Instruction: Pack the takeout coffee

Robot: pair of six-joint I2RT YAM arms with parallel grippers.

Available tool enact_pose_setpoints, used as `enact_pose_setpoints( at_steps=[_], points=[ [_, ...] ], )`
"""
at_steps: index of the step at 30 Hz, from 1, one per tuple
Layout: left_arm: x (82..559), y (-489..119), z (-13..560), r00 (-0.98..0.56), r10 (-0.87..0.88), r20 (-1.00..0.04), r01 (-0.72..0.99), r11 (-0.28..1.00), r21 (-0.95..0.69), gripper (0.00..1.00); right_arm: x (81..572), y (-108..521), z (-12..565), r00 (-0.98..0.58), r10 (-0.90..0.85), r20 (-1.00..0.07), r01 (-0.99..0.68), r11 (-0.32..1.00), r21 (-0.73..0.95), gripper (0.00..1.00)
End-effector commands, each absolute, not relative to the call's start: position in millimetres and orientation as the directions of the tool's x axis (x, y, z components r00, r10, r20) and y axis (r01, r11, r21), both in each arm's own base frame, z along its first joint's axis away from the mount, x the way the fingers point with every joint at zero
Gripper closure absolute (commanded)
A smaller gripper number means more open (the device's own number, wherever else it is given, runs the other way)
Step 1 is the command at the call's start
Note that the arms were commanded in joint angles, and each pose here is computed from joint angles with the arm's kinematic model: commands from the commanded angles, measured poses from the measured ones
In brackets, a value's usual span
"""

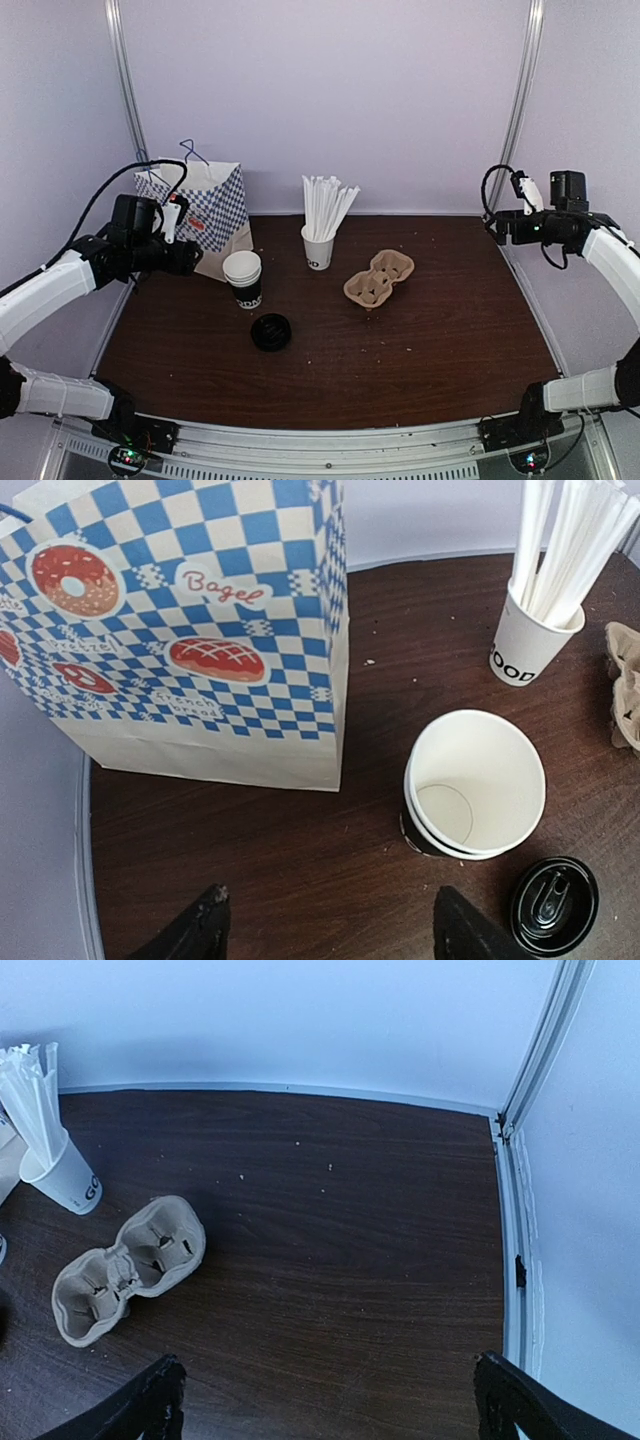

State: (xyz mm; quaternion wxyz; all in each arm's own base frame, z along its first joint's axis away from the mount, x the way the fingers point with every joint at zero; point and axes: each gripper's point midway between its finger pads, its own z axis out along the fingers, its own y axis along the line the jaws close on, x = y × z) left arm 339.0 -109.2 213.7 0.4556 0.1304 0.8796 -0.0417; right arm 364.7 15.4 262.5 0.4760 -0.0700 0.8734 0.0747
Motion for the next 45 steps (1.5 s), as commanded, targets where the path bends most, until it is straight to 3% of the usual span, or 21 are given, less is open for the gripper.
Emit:
enact_pose_setpoints(
  at_steps=[1,5,8,12,18,27,36,45],
  points=[
    [345.9,-125.9,232.6,-0.45,0.213,-0.867,0.347,0.937,0.05,0.33,378.0,7.2,250.7,-0.514,-0.068,-0.855,-0.165,0.986,0.02,0.0],
    [344.7,-144.2,237.6,-0.464,0.243,-0.852,0.423,0.906,0.027,0.49,376.7,19.1,225.6,-0.528,-0.145,-0.837,-0.265,0.964,0.0,0.01],
    [344.7,-160.2,241.4,-0.497,0.266,-0.826,0.474,0.881,-0.002,0.59,371.1,37.9,208.0,-0.538,-0.205,-0.818,-0.389,0.921,0.026,0.11],
    [348.9,-187.2,248.6,-0.53,0.319,-0.786,0.541,0.84,-0.023,0.64,368.5,54.7,193.4,-0.54,-0.264,-0.799,-0.489,0.871,0.043,0.23],
    [365.2,-224.3,259.0,-0.627,0.368,-0.687,0.563,0.823,-0.072,0.61,362.9,77.9,186.3,-0.507,-0.337,-0.793,-0.592,0.805,0.036,0.3],
    [379.8,-257.7,232.1,-0.719,0.425,-0.549,0.554,0.828,-0.085,0.65,358.9,88.9,183.4,-0.477,-0.372,-0.796,-0.642,0.766,0.027,0.28],
    [372.3,-263.1,185.7,-0.779,0.486,-0.396,0.542,0.839,-0.036,0.65,355.9,93.0,178.1,-0.469,-0.395,-0.79,-0.669,0.742,0.027,0.3],
    [359.5,-262.0,165.0,-0.805,0.504,-0.315,0.544,0.838,-0.049,0.67,353.0,106.6,170.7,-0.468,-0.422,-0.776,-0.702,0.711,0.036,0.3]
  ],
)
